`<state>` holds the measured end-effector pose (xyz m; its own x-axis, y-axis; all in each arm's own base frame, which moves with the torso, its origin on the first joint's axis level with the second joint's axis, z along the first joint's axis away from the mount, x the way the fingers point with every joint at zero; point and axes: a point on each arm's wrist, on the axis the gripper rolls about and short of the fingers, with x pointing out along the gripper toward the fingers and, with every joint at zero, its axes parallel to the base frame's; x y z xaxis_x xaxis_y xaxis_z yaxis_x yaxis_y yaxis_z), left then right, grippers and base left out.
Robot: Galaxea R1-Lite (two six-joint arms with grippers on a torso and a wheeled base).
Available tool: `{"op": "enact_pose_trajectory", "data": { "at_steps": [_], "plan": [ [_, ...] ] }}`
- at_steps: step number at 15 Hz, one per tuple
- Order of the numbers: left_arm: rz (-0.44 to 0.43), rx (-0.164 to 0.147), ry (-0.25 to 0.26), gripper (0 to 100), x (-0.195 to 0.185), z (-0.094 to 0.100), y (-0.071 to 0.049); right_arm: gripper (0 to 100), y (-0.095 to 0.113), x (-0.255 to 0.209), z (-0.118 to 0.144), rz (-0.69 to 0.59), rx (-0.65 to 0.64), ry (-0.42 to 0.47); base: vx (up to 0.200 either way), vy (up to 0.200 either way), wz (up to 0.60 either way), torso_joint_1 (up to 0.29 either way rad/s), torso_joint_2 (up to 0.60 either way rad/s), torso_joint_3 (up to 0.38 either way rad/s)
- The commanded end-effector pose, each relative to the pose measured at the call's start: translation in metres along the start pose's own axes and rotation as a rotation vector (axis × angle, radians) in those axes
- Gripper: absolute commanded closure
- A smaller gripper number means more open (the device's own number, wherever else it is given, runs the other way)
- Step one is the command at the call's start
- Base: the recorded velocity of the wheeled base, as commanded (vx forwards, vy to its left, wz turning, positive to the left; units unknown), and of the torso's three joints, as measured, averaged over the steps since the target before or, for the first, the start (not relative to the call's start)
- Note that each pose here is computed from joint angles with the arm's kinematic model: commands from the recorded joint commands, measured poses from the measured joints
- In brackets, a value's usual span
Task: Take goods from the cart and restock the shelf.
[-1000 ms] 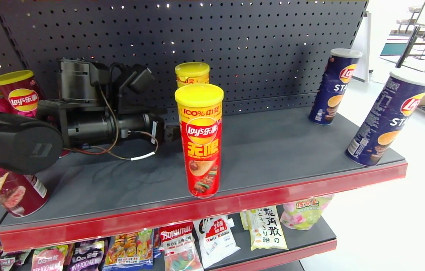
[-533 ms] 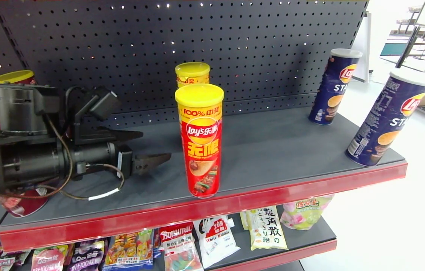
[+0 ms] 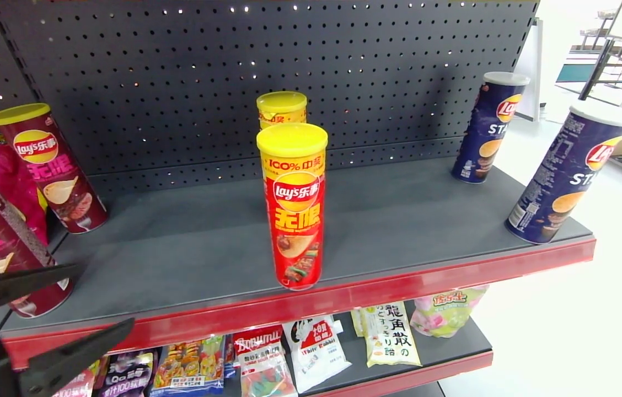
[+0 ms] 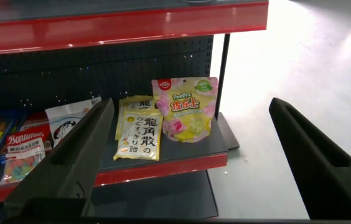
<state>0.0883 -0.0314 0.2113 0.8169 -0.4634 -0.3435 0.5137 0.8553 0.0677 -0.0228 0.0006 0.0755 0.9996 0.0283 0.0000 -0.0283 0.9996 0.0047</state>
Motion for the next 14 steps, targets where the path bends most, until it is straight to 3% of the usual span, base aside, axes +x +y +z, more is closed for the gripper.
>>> {"op": "enact_pose_trajectory", "data": {
  "at_steps": [1,4,6,7,9,11,13,14],
  "plan": [
    [0.263,-0.022,-0.158,0,-0.09,-0.055,-0.023,0,0.0,0.0,0.0,0.001,0.0,0.002,0.0,0.0,0.0,0.0,0.0,0.0],
    [0.248,-0.233,-0.34,0,-0.114,-0.07,-0.031,0,0.0,0.0,0.0,0.001,0.0,0.002,0.0,0.0,0.0,0.0,0.0,0.0],
    [0.258,-0.333,-0.402,0,-0.123,-0.076,-0.034,0,0.0,0.0,0.0,0.001,0.0,0.002,0.0,0.0,0.0,0.0,0.0,0.0],
    [0.304,-0.343,-0.372,0,-0.124,-0.081,-0.034,0,0.0,0.0,0.0,0.001,0.0,0.002,0.0,0.0,0.0,0.0,0.0,0.0],
    [0.464,-0.365,-0.226,0,-0.12,-0.091,-0.037,0,0.0,0.0,0.0,0.001,0.0,0.002,0.0,0.0,0.0,0.0,0.0,0.0],
    [0.546,-0.372,-0.196,0,-0.118,-0.096,-0.039,0,0.0,0.0,0.0,0.002,-0.002,0.002,0.0,0.0,0.0,0.0,0.0,0.0],
    [0.734,-0.403,-0.156,0,-0.114,-0.098,-0.041,0,0.0,0.0,0.0,0.004,0.001,0.002,0.0,0.0,0.0,0.0,0.0,0.0],
    [0.789,-0.419,-0.128,0,-0.112,-0.102,-0.043,0,0.0,0.0,0.0,0.005,0.0,0.002,0.0,0.0,0.0,0.0,0.0,0.0]
  ]
}}
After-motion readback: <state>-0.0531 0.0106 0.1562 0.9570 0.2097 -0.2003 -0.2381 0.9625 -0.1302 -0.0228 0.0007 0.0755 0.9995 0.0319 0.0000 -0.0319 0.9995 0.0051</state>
